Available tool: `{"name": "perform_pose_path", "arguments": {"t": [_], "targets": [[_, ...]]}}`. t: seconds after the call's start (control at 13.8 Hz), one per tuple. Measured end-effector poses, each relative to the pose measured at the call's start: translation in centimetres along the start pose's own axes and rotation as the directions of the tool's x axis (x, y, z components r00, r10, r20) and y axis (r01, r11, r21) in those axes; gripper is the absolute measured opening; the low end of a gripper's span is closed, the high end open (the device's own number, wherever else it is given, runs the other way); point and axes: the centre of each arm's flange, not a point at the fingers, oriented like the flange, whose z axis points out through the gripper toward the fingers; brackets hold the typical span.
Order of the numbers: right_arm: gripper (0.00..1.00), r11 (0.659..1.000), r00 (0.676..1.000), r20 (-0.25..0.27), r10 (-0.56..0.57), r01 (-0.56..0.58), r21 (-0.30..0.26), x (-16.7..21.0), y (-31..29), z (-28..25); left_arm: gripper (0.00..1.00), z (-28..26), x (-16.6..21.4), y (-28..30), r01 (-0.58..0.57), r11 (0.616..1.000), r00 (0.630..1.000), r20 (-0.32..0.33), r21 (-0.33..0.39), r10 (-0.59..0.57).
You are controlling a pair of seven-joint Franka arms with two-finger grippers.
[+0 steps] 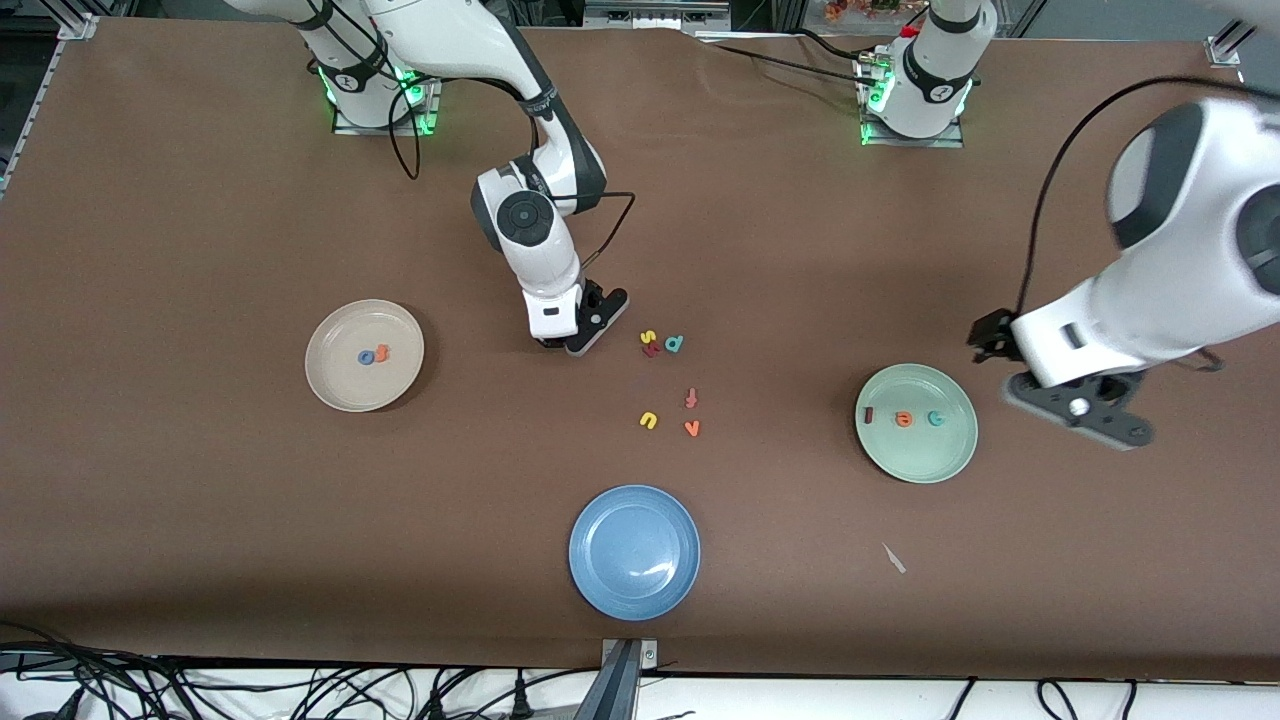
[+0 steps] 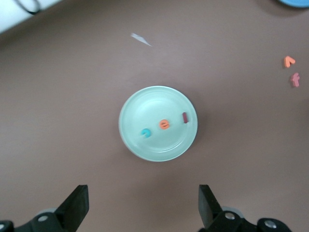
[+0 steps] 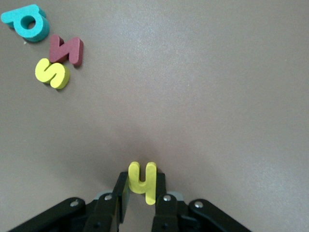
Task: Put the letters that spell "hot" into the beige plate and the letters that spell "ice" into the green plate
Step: 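Grasp the yellow h with the right gripper while the left gripper returns to rest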
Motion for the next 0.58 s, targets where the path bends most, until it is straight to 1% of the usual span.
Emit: {"name": "perform_pose_path", "arguments": {"t": [0.14, 0.29, 0.36, 0.51, 0.58], "targets": [[0.26, 1.0, 1.0, -0.004, -0.002, 0.002, 0.004, 0.4, -0.2, 0.0, 1.0, -1.9, -1.0, -2.7, 0.054, 0.999, 0.998, -0.033, 0.007, -0.054], [0.26, 1.0, 1.0, -0.006, 0.019, -0.019, 0.008, 0.9, 0.1, -0.4, 1.0, -3.0, -1.8, -3.4, 0.094, 0.995, 0.994, -0.052, -0.041, -0.096], [0.26, 0.999, 0.999, -0.007, 0.046, -0.046, 0.002, 1.1, 1.1, -0.8, 1.0, -3.6, -2.5, -3.1, 0.122, 0.991, 0.991, -0.05, -0.053, -0.125], [0.26, 0.994, 0.994, 0.018, 0.11, -0.109, -0.023, 0.4, 4.9, -2.0, 1.0, -4.5, -4.2, -1.2, 0.185, 0.982, 0.982, -0.036, -0.047, -0.187], [0.26, 0.989, 0.988, 0.048, 0.149, -0.147, -0.033, -0.4, 7.5, -2.9, 1.0, -4.7, -5.1, 0.0, 0.209, 0.977, 0.977, -0.035, -0.04, -0.211]]}}
